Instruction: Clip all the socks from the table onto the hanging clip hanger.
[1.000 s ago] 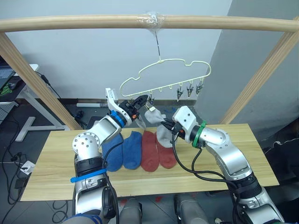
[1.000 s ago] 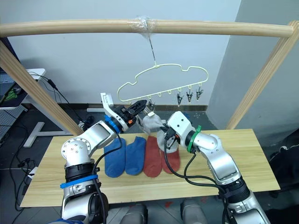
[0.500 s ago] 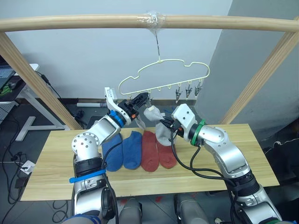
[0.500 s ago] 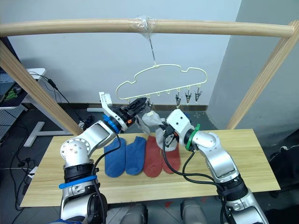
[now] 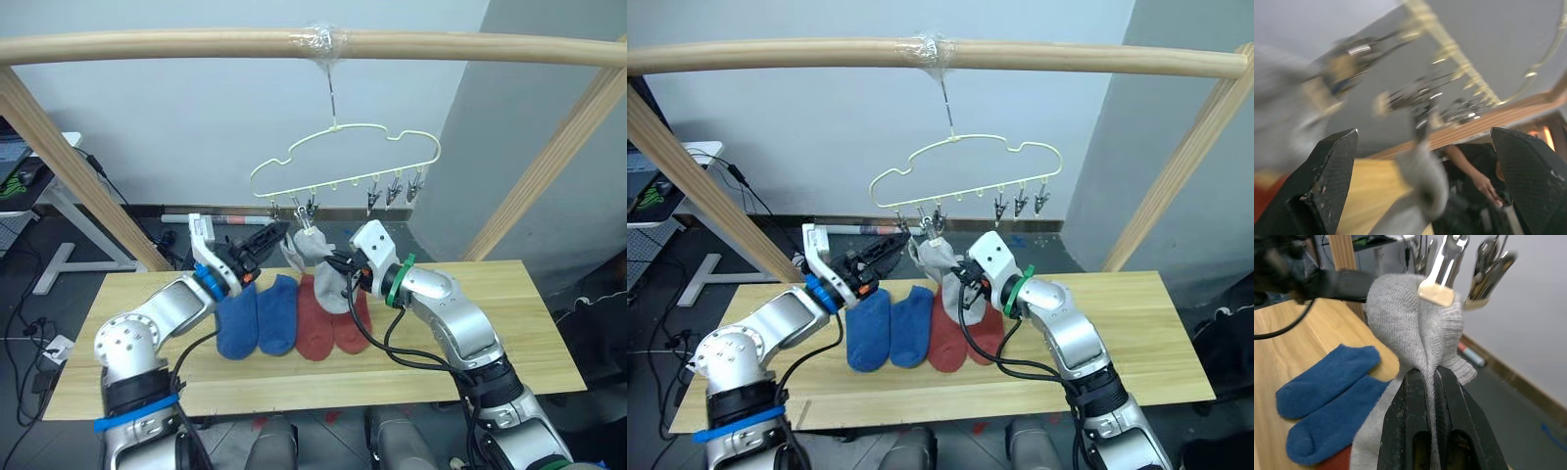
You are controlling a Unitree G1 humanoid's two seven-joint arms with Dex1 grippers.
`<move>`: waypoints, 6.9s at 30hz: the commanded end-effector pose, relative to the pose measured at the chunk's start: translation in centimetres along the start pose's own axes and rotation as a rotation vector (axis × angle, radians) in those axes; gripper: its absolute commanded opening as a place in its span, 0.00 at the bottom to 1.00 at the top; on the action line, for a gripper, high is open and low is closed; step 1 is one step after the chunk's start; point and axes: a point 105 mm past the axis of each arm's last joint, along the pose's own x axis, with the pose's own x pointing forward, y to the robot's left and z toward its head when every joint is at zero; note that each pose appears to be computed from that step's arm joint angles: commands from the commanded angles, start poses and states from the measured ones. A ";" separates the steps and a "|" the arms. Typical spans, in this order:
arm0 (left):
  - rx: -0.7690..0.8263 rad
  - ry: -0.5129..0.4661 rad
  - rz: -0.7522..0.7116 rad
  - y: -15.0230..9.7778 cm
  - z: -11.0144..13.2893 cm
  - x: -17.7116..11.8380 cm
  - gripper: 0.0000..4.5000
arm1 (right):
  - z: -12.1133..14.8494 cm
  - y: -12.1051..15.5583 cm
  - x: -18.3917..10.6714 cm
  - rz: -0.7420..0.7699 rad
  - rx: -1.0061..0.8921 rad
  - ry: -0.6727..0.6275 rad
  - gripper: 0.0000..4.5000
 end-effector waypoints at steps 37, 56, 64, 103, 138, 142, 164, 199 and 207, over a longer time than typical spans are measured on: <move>1.111 -0.252 0.139 -1.8 -2.8 8.4 0.34 | 5.1 -1.9 -8.8 0.024 -0.178 -0.069 1.00; 1.125 -0.342 0.190 -1.6 -0.3 12.6 0.34 | 7.5 -2.6 -8.5 -0.022 -0.201 -0.135 1.00; 1.144 -0.356 0.178 -2.2 -0.3 13.2 0.34 | 8.3 -3.0 -8.2 -0.042 -0.195 -0.159 1.00; 1.118 -0.366 0.182 -2.4 0.9 12.8 0.01 | 5.7 -2.9 -6.8 -0.066 -0.117 -0.102 1.00; 0.528 -0.092 -0.050 -4.2 0.5 9.6 0.01 | -15.4 -4.6 -3.5 -0.089 -0.100 0.404 0.02; 0.515 -0.068 -0.069 -4.2 0.3 9.6 0.01 | -13.4 -4.9 -4.8 -0.115 -0.108 0.342 0.01; 0.054 -0.032 -0.114 -4.1 1.5 8.9 0.01 | 0.6 -2.3 -5.9 -0.166 -0.225 0.014 0.01; 0.109 -0.038 -0.151 -4.9 1.2 7.8 0.49 | 3.1 -2.0 -2.9 -0.121 -0.227 -0.050 0.00; 0.113 -0.047 -0.140 -5.2 1.3 5.3 1.00 | 2.3 -2.4 -2.8 -0.134 -0.207 -0.038 0.00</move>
